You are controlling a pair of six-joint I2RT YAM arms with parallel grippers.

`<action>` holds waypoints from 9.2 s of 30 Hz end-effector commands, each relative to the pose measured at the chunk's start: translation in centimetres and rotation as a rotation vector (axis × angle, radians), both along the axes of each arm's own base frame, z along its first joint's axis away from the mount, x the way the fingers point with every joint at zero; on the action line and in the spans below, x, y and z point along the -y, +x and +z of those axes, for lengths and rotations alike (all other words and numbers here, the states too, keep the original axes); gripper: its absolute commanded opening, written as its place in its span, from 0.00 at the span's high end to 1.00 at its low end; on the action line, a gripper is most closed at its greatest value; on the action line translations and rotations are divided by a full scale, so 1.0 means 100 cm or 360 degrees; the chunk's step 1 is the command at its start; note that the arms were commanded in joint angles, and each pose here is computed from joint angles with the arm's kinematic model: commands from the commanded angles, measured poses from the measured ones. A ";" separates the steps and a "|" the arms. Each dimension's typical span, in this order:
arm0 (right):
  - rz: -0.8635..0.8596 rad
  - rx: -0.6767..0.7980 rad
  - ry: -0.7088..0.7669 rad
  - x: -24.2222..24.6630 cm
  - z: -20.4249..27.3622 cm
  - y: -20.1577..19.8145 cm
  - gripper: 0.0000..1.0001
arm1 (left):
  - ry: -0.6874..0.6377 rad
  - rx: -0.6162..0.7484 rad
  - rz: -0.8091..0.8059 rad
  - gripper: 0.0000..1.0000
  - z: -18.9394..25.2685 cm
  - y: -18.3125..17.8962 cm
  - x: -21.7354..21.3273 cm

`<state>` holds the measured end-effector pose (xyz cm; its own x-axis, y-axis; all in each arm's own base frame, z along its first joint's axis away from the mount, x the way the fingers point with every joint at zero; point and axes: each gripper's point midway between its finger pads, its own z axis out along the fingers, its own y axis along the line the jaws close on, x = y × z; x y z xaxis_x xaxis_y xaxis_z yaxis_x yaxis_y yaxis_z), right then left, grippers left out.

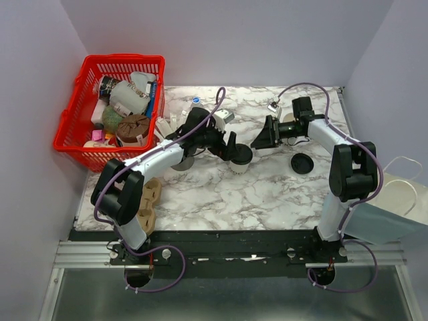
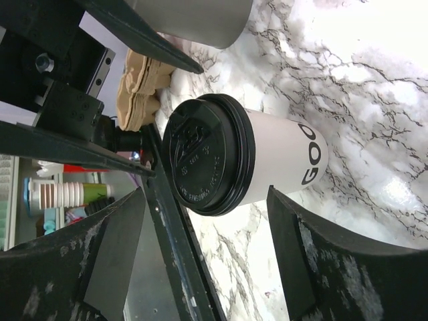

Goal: Pack the takeout coffee

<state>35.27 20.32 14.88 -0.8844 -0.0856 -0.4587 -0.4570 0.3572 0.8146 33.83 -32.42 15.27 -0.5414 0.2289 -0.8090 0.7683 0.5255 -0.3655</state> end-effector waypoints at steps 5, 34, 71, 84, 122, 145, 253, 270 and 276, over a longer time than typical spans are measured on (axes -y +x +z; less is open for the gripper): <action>0.0066 -0.0018 -0.0004 -0.012 -0.010 -0.005 0.17 | -0.0150 -0.0099 0.0198 0.01 0.012 0.022 -0.013; 0.0163 -0.0012 -0.0066 -0.020 -0.040 -0.019 0.22 | -0.0141 -0.0256 0.0234 0.04 -0.023 0.021 -0.016; 0.0174 -0.0083 -0.0048 -0.019 -0.066 -0.028 0.46 | -0.0290 -0.0431 0.0225 0.06 -0.053 0.014 -0.015; 0.0137 -0.0006 -0.0140 -0.016 -0.081 -0.017 0.49 | -0.0240 -0.0402 0.0203 0.09 -0.077 0.018 -0.016; 0.0752 0.1316 -0.0334 -0.046 -0.004 -0.011 0.00 | -0.0235 -0.0342 0.0128 0.09 -0.051 0.019 -0.015; 0.0930 0.1498 -0.0469 -0.055 -0.025 -0.024 0.15 | -0.0238 -0.0365 0.0137 0.09 -0.052 0.020 -0.014; 0.0779 0.1061 -0.0617 -0.044 -0.047 -0.031 0.00 | -0.0328 0.0117 0.0010 0.09 0.121 0.012 -0.026; 0.0693 0.1492 -0.0953 -0.053 -0.030 -0.016 0.19 | -0.0165 0.0253 -0.0005 0.09 0.122 -0.020 -0.054; 0.0646 0.1656 -0.1070 -0.062 -0.016 0.010 0.19 | -0.0158 0.0381 0.0057 0.09 0.147 -0.024 -0.070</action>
<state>32.71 26.61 11.77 -0.0601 -0.7147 -0.6968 -0.9734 0.1967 -0.1178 31.59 -27.06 28.16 -0.4075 0.1241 -0.9047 0.8199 0.4861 -0.3026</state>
